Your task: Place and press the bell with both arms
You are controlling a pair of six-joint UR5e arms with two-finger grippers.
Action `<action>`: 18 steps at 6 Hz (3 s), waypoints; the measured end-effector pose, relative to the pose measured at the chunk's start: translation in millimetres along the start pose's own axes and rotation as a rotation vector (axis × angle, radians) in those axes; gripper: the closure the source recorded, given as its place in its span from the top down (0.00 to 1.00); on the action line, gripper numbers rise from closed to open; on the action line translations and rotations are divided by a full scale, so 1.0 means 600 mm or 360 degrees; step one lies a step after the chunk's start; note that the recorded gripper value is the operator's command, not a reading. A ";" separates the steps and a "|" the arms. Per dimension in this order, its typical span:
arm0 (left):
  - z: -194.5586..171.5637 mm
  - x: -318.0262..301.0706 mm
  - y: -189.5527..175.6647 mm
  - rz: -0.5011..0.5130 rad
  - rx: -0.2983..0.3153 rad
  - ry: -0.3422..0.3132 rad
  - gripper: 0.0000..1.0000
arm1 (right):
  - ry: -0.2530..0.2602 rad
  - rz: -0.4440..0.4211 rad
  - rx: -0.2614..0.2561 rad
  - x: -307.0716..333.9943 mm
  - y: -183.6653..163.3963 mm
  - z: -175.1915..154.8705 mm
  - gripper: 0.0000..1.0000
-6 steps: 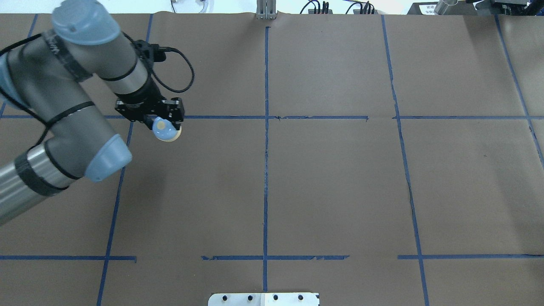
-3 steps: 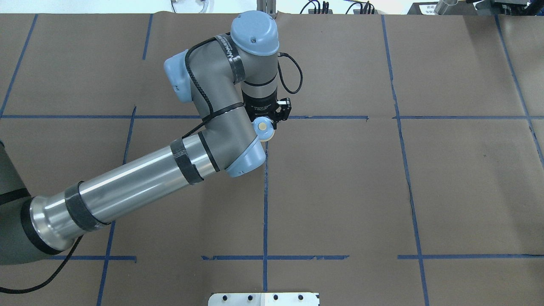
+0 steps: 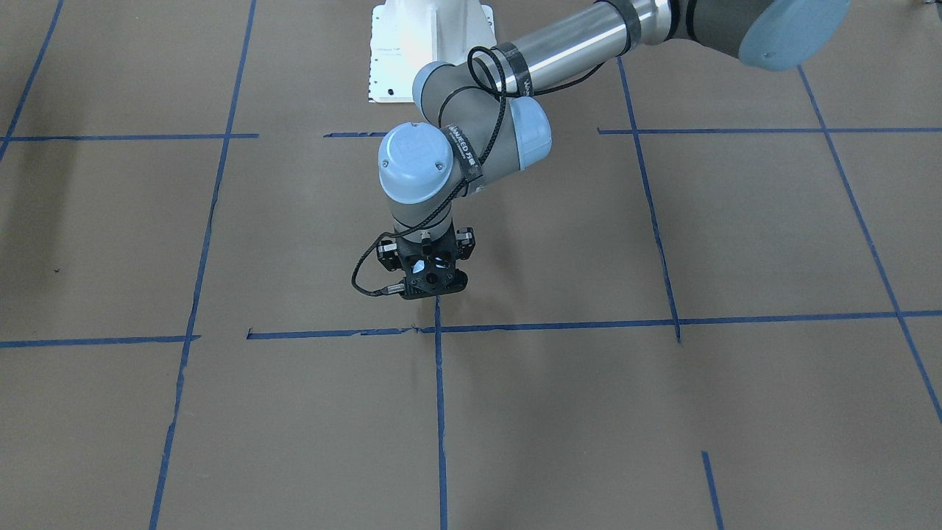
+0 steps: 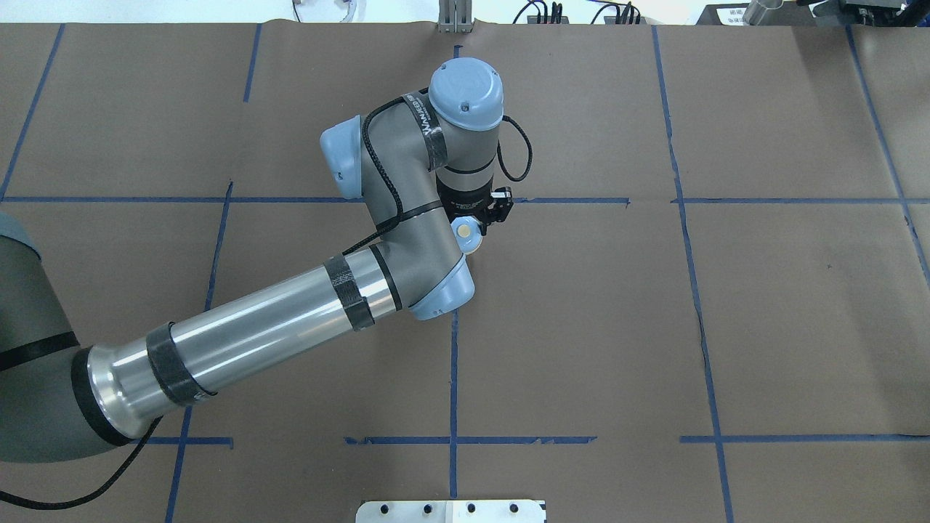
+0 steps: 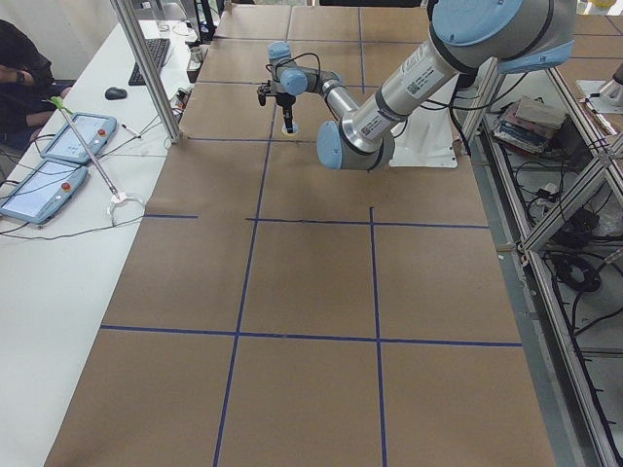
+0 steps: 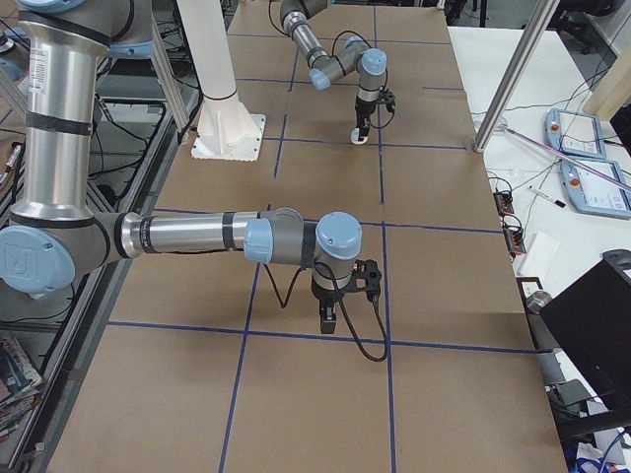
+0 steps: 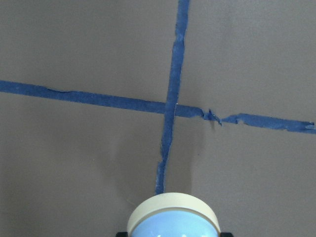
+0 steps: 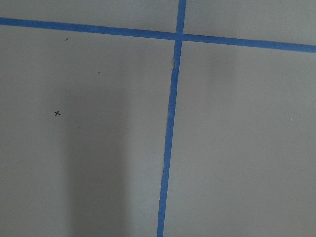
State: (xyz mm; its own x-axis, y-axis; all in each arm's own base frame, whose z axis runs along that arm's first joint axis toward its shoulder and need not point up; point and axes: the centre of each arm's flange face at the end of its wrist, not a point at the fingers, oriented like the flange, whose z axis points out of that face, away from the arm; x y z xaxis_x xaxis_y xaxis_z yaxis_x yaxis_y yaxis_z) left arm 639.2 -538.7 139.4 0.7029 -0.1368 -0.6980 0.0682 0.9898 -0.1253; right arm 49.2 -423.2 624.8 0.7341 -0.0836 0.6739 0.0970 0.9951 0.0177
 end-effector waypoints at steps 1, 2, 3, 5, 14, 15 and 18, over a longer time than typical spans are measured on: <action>0.007 -0.002 -0.002 -0.0008 -0.0002 -0.0012 1.00 | -0.0001 -0.0004 0.0002 -0.001 0.000 -0.001 1.00; 0.007 -0.003 -0.003 -0.0008 -0.0001 -0.0015 1.00 | -0.0002 -0.0012 0.0006 -0.002 -0.001 -0.002 1.00; 0.004 -0.004 -0.005 -0.0004 0.0002 -0.0014 1.00 | -0.0001 -0.0021 0.0010 -0.004 -0.003 -0.004 1.00; -0.025 -0.014 -0.019 0.0005 0.0031 0.0017 1.00 | 0.0001 -0.0032 0.0020 -0.007 -0.007 -0.009 1.00; -0.224 -1.067 -0.145 0.0773 0.0080 -0.0144 1.00 | -0.0187 -0.0091 0.0028 -0.500 -0.214 -0.023 1.00; -0.227 -1.176 -0.121 0.0738 0.0060 -0.0172 1.00 | -0.0192 -0.0027 0.0023 -0.646 -0.229 -0.011 1.00; -0.241 -1.312 -0.071 0.0567 0.0057 -0.0123 1.00 | -0.0171 0.0225 0.0061 -1.041 -0.243 0.028 0.94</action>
State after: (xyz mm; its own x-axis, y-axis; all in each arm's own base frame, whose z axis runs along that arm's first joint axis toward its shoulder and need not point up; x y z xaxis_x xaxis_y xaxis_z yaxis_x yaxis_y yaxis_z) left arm -19.5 -478.8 592.2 0.7383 0.2191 -0.6379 -0.1669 0.9757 0.1420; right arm -434.8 -515.0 213.9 0.6623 0.0611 0.7467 -0.0293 0.9980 -0.0557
